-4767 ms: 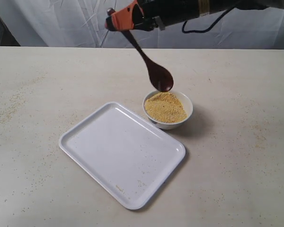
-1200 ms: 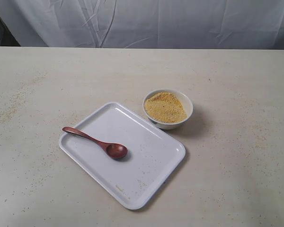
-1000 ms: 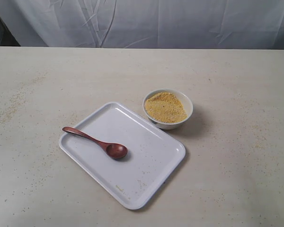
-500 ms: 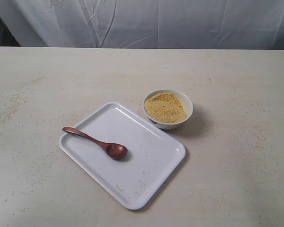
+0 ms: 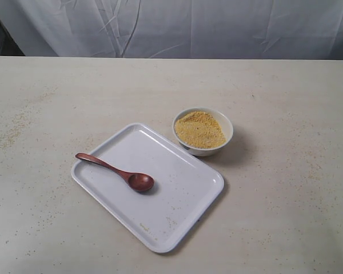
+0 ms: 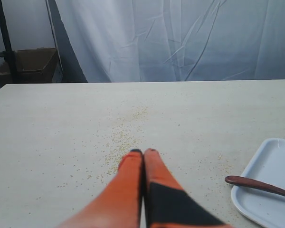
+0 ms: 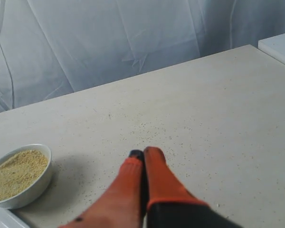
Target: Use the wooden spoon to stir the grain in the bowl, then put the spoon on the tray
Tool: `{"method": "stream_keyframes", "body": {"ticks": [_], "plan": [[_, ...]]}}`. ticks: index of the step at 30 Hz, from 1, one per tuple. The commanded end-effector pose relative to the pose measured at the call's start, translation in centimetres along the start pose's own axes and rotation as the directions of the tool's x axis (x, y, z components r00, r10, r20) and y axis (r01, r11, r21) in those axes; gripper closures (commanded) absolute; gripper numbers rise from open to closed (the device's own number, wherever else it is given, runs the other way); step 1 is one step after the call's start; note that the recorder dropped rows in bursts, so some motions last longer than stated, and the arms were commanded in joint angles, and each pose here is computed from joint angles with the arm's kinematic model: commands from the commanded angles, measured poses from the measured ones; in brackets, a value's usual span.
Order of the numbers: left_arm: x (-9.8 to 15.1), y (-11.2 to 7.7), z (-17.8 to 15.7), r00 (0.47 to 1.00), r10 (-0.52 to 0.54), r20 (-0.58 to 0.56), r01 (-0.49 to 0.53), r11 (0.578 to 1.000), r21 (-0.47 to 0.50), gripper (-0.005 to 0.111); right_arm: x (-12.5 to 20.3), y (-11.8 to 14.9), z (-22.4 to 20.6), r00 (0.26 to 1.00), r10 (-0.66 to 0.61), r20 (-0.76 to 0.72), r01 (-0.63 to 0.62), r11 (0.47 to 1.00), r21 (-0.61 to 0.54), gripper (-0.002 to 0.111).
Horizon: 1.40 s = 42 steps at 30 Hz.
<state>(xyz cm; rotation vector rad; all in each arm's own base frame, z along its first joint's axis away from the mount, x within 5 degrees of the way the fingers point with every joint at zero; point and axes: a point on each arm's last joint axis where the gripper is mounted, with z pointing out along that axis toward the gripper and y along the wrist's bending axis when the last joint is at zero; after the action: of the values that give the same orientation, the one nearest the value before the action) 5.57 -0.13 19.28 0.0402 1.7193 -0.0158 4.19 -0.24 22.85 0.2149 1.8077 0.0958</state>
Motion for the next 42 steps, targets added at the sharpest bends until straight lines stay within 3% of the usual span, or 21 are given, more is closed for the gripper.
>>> {"method": "stream_keyframes", "body": {"ticks": [1, 8, 18, 42], "plan": [[0.1, 0.0, 0.0, 1.000, -0.006, 0.006, 0.006, 1.000, 0.000, 0.107, 0.8, -0.2, 0.4, 1.000, -0.005, -0.013, 0.005, 1.000, 0.009, 0.109], [0.1, 0.0, 0.0, 1.000, -0.006, 0.006, 0.006, 1.000, 0.000, 0.107, 1.3, -0.3, 0.8, 0.993, -0.117, 0.014, 0.117, 0.993, 0.004, 0.109], [0.1, 0.0, 0.0, 1.000, -0.006, 0.006, 0.006, 1.000, 0.000, 0.107, 4.2, -0.8, 2.3, 0.993, -0.119, -0.018, 0.120, 0.993, 0.005, 0.109], [0.1, 0.0, 0.0, 1.000, -0.006, 0.006, 0.006, 1.000, 0.000, 0.107, 4.1, -0.8, 2.3, 0.993, -0.118, -0.005, 0.118, 0.993, 0.004, 0.109]]}}
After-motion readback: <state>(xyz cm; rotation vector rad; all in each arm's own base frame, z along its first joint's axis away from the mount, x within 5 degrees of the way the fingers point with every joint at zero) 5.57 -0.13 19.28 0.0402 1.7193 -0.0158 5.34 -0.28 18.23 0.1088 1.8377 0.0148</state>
